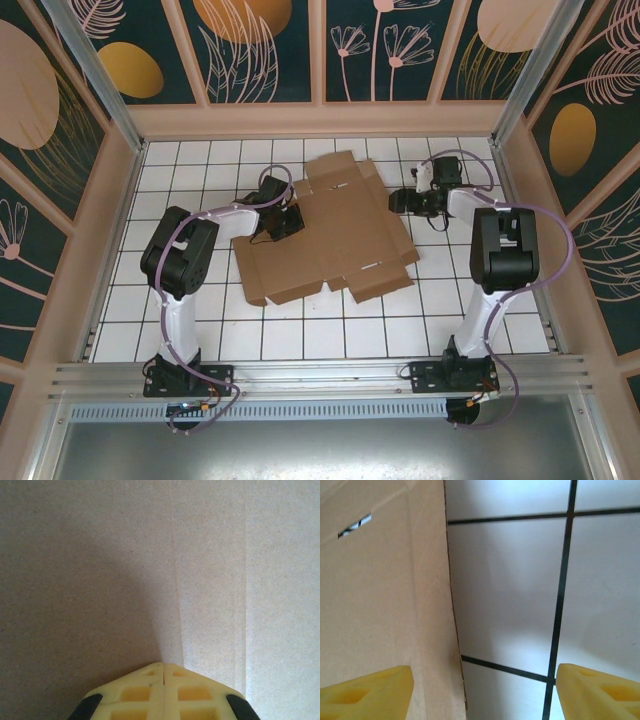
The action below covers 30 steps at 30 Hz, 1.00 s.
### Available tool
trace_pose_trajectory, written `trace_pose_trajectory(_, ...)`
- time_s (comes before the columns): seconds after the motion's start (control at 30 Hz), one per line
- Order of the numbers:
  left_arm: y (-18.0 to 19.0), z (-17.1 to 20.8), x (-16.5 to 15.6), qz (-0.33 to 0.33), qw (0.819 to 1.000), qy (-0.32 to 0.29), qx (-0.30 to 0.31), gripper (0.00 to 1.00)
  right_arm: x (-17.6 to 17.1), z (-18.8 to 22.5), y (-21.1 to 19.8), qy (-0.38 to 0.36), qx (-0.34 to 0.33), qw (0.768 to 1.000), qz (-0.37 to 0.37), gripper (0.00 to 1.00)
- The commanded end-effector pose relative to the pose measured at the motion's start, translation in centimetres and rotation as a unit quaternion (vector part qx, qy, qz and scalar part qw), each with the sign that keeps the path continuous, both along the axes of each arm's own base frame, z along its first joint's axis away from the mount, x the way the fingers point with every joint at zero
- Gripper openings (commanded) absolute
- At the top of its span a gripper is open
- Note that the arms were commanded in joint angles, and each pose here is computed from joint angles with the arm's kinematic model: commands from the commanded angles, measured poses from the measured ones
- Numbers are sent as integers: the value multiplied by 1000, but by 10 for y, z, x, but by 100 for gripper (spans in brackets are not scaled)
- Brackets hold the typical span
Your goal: Fold the paper box
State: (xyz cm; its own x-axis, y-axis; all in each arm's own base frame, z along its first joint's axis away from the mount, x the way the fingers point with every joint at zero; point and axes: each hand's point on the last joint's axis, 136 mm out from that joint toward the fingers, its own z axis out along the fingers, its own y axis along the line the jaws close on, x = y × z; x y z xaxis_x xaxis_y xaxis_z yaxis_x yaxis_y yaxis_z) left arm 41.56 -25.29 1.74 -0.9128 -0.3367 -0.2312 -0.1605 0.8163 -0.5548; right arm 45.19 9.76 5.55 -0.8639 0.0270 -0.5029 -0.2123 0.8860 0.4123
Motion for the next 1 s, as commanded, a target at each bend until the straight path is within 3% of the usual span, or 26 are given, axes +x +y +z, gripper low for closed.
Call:
trace_pose_trajectory(0.0, 11, -26, -16, -1, 999, 38, 21, 0, -8, -1, 27, 18, 49, 998, 48, 68)
trace_pose_trajectory(0.13, 11, -26, -17, -1, 999, 39, 19, 0, -14, -17, 41, 45, 65, 995, 65, 56)
trace_pose_trajectory(0.33, 11, -28, -18, -1, 999, 39, 18, 0, -15, -25, 51, 50, 50, 995, 77, 27)
trace_pose_trajectory(0.47, 12, -26, -16, 2, 999, 36, 19, 0, -7, -18, 39, 19, -34, 997, 61, 14)
trace_pose_trajectory(0.6, 11, -25, -16, 4, 999, 36, 15, 0, -1, -10, 27, -23, -152, 987, 35, 8)
trace_pose_trajectory(0.67, 11, -24, -16, 6, 999, 36, 15, 0, 0, -8, 19, -45, -236, 971, 15, 7)
trace_pose_trajectory(0.8, 11, -25, -17, 9, 999, 38, 12, 0, -9, -15, 13, -85, -402, 912, 11, 6)
trace_pose_trajectory(0.9, 9, -26, -17, 9, 999, 42, 7, 0, -15, -22, 22, -110, -479, 870, 34, 6)
trace_pose_trajectory(0.97, 9, -27, -18, 9, 999, 45, 7, 0, -16, -24, 27, -114, -490, 863, 41, 6)
